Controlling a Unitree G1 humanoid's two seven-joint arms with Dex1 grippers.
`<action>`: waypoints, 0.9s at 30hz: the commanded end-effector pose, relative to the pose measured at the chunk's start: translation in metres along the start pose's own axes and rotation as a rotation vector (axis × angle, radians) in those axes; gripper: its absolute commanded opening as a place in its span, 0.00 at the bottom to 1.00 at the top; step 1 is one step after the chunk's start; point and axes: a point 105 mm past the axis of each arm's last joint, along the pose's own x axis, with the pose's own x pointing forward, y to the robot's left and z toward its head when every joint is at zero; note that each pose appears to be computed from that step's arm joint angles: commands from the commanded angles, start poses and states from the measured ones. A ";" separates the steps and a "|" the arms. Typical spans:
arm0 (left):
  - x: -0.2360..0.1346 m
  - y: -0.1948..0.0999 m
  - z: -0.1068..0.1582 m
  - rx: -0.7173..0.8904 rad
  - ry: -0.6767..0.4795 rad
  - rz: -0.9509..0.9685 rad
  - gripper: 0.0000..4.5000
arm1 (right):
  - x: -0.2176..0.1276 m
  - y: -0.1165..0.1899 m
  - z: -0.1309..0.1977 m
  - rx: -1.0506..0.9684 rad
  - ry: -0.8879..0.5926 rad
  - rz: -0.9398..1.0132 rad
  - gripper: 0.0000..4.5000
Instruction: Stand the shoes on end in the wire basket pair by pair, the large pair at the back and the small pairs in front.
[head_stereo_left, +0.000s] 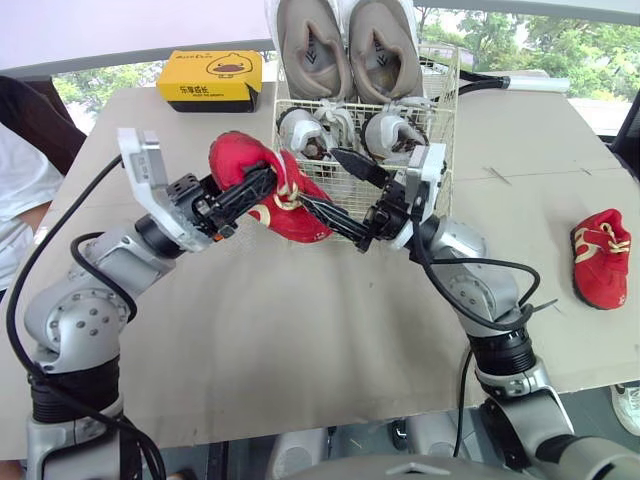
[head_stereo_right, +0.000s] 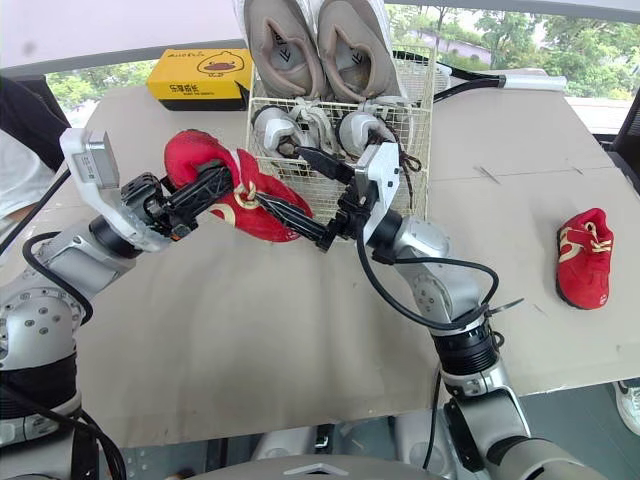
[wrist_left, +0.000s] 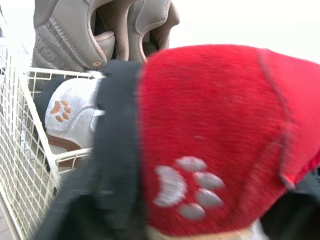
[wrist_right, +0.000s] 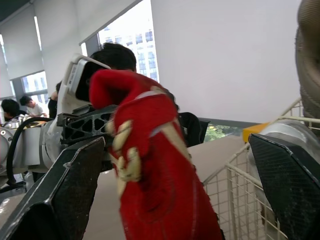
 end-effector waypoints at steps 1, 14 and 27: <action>0.001 -0.003 0.008 0.023 -0.026 -0.015 0.33 | 0.000 0.003 0.015 -0.031 -0.039 0.009 1.00; 0.032 0.008 0.073 0.048 -0.134 -0.110 0.22 | -0.069 0.030 0.031 -0.068 0.180 0.051 1.00; 0.071 0.036 0.038 0.350 0.238 -0.416 0.22 | -0.133 0.022 0.056 -0.223 0.399 -0.176 1.00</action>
